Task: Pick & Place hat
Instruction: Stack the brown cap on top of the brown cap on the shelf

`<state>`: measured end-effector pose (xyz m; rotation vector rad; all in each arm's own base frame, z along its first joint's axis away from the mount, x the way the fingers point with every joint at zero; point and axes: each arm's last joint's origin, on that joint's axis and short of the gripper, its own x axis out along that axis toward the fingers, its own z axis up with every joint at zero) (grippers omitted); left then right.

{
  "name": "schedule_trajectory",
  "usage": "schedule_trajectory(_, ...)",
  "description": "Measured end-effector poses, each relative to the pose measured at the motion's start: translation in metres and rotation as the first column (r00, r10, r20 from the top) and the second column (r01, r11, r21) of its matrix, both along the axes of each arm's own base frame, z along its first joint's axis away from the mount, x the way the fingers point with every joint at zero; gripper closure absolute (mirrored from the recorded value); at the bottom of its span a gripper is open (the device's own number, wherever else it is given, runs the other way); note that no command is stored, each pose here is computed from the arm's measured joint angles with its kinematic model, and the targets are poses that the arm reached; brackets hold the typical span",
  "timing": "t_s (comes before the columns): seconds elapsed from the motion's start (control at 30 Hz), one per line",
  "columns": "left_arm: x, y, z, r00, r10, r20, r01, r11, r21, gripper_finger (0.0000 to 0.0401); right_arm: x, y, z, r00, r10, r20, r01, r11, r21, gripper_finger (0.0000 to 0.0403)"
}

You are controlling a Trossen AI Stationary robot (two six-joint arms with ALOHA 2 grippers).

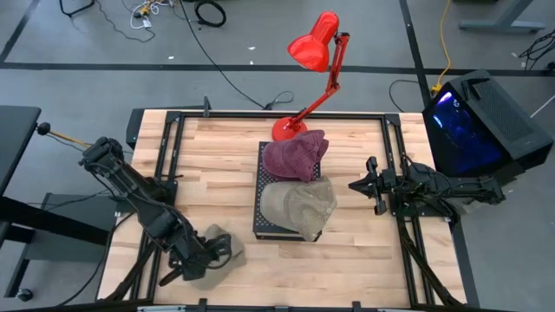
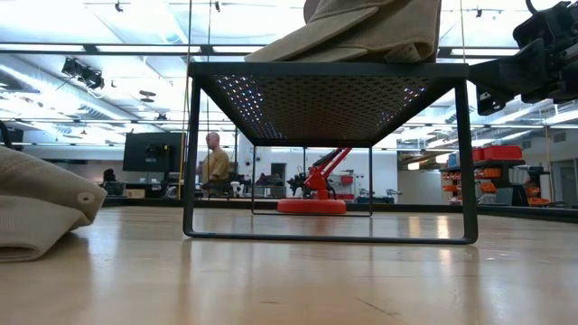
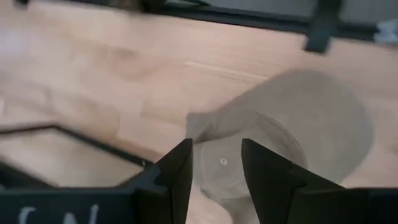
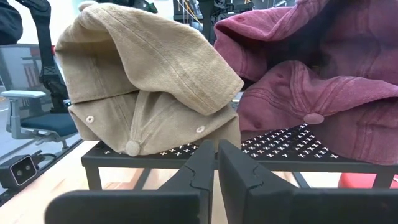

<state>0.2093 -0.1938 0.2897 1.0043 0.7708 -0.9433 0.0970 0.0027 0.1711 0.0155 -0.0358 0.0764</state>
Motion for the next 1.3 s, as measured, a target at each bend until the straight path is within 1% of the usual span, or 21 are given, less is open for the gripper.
schedule_trajectory(0.13, 0.001, 0.001, 0.004, 0.984, 0.174, -0.024, -0.175, 0.983, -0.052, 0.0256, 0.000, 0.000, 0.000, 1.000, 0.000, 0.000, 0.000, 1.000, 0.000, 0.0376)
schedule_trajectory(0.23, 0.001, 0.001, 0.004, 0.948, 0.313, -0.055, -0.317, 0.944, -0.088, 0.0256, 0.000, 0.000, 0.000, 1.000, -0.001, 0.000, 0.001, 1.000, 0.000, 0.0376)
schedule_trajectory(0.3, 0.002, 0.002, 0.004, 0.907, 0.412, -0.087, -0.420, 0.900, -0.119, 0.0256, 0.000, 0.000, 0.000, 1.000, 0.000, 0.000, 0.000, 1.000, 0.000, 0.0376)
schedule_trajectory(0.4, 0.002, 0.002, 0.004, 0.842, 0.521, -0.138, -0.538, 0.827, -0.160, 0.0256, 0.000, 0.000, 0.000, 1.000, 0.000, 0.000, 0.000, 1.000, 0.000, 0.0376)
schedule_trajectory(0.53, 0.002, 0.002, 0.004, 0.765, 0.611, -0.203, -0.643, 0.741, -0.194, 0.0256, 0.000, 0.000, 0.000, 1.000, 0.000, 0.000, 0.000, 1.000, 0.000, 0.0376)
schedule_trajectory(0.6, 0.001, 0.003, 0.003, 0.721, 0.652, -0.236, -0.692, 0.695, -0.195, 0.0256, 0.000, 0.000, 0.000, 1.000, 0.000, 0.000, 0.000, 1.000, 0.000, 0.0376)
schedule_trajectory(0.63, 0.000, 0.004, 0.003, 0.690, 0.676, -0.258, -0.722, 0.665, -0.189, 0.0256, 0.000, 0.000, 0.000, 1.000, 0.000, 0.000, 0.000, 1.000, 0.000, 0.0376)
schedule_trajectory(0.67, -0.001, 0.004, 0.002, 0.651, 0.704, -0.282, -0.757, 0.627, -0.182, 0.0256, 0.000, 0.000, 0.000, 1.000, -0.001, 0.000, 0.001, 1.000, 0.000, 0.0376)
schedule_trajectory(0.73, -0.003, 0.007, 0.000, 0.558, 0.762, -0.329, -0.828, 0.538, -0.158, 0.0256, 0.000, 0.000, 0.000, 1.000, 0.000, 0.000, 0.000, 1.000, 0.000, 0.0376)
schedule_trajectory(0.87, -0.009, 0.012, -0.003, 0.327, 0.855, -0.402, -0.943, 0.321, -0.084, 0.0256, 0.000, 0.000, 0.000, 1.000, 0.000, 0.000, 0.000, 1.000, 0.000, 0.0376)
schedule_trajectory(0.97, -0.013, 0.015, -0.005, 0.156, 0.885, -0.439, -0.987, 0.156, -0.036, 0.0256, 0.000, 0.000, 0.000, 1.000, 0.000, 0.000, 0.000, 1.000, 0.000, 0.0376)
schedule_trajectory(1.0, -0.014, 0.016, -0.005, 0.103, 0.888, -0.448, -0.994, 0.104, -0.023, 0.0256, 0.000, 0.000, 0.000, 1.000, -0.001, 0.000, 0.001, 1.000, 0.000, 0.0376)
schedule_trajectory(1.03, -0.014, 0.017, -0.005, 0.061, 0.888, -0.456, -0.998, 0.060, -0.016, 0.0256, 0.000, 0.000, 0.000, 1.000, 0.000, 0.000, 0.000, 1.000, 0.000, 0.0376)
schedule_trajectory(1.1, -0.014, 0.017, -0.006, 0.001, 0.883, -0.470, -1.000, -0.003, -0.008, 0.0256, 0.000, 0.000, 0.000, 1.000, 0.000, 0.000, 0.000, 1.000, 0.000, 0.0376)
schedule_trajectory(1.3, -0.015, 0.016, -0.006, -0.073, 0.865, -0.496, -0.996, -0.084, 0.000, 0.0256, 0.000, 0.000, 0.000, 1.000, 0.000, 0.000, 0.000, 1.000, 0.000, 0.0376)
